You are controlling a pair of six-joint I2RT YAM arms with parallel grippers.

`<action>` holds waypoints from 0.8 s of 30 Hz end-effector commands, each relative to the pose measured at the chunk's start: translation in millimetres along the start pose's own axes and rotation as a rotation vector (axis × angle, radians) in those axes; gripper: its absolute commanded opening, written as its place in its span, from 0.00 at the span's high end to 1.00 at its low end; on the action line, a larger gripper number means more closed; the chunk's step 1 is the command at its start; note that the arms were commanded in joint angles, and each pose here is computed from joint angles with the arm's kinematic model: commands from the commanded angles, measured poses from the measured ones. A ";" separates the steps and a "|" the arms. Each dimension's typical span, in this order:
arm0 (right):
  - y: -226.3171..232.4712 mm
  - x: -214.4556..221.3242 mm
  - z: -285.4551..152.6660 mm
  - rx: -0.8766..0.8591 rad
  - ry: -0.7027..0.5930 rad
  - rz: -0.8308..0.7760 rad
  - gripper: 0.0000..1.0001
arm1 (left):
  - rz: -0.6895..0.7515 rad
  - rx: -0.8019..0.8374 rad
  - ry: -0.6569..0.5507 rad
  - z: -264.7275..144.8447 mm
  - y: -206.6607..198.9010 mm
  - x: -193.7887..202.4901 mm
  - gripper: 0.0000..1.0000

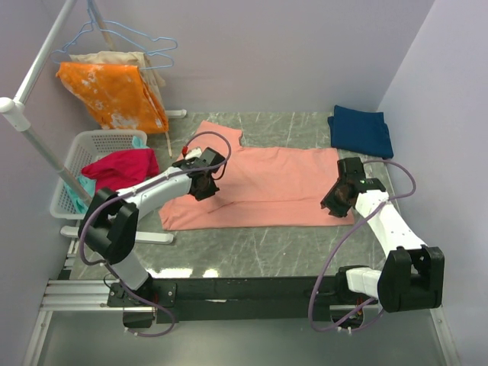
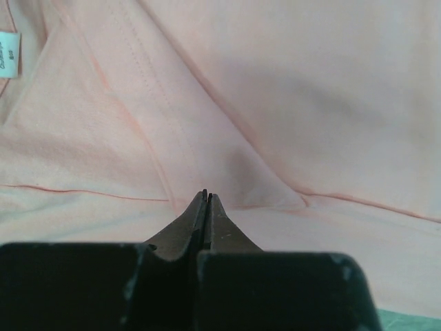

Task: Fold and stack the t-shirts
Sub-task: Fold the tshirt

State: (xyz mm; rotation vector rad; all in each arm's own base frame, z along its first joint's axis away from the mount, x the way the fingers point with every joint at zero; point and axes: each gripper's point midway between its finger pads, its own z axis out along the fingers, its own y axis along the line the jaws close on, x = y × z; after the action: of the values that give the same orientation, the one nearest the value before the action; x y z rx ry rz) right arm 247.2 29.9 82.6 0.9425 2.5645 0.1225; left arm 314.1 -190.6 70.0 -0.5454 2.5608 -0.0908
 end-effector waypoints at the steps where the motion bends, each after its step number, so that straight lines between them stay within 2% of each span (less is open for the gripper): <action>1: 26.6 4.3 -4.3 -0.098 0.000 -0.102 0.57 | 0.006 0.016 -0.052 -18.1 -5.2 -16.9 0.99; 6: 97.8 16.5 -31.3 -0.299 -0.017 -0.307 0.45 | -0.050 0.010 -0.078 -19.7 6.7 -32.2 0.83; 12: 177.7 44.1 -40.5 -0.438 0.007 -0.475 0.44 | -0.146 0.001 -0.074 -15.2 40.7 -53.6 0.75; 14: 194.7 59.2 -28.2 -0.431 0.037 -0.542 0.45 | -0.163 -0.019 -0.075 -12.5 53.9 -59.8 0.74; 15: 215.4 74.0 -37.4 -0.470 0.038 -0.602 0.46 | -0.170 -0.032 -0.071 -10.3 60.4 -60.1 0.74; 16: 220.2 84.0 -22.7 -0.434 0.054 -0.644 0.47 | -0.171 -0.030 -0.061 -9.7 63.4 -60.2 0.74; 18: 243.2 106.3 -28.8 -0.449 0.054 -0.727 0.49 | -0.192 -0.047 -0.060 -6.8 74.9 -64.7 0.75; 19: 247.4 117.2 -17.3 -0.424 0.065 -0.762 0.49 | -0.184 -0.043 -0.057 -6.7 76.9 -65.5 0.75; 24: 284.1 157.0 -18.1 -0.471 0.081 -0.872 0.52 | -0.199 -0.054 -0.036 -2.3 91.7 -70.5 0.75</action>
State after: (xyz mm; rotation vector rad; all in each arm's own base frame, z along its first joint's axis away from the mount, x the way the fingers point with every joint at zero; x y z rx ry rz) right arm 298.8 319.4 91.9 -0.2552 2.6642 0.4725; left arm 332.9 -83.0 82.3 -0.8471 2.4736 -0.0292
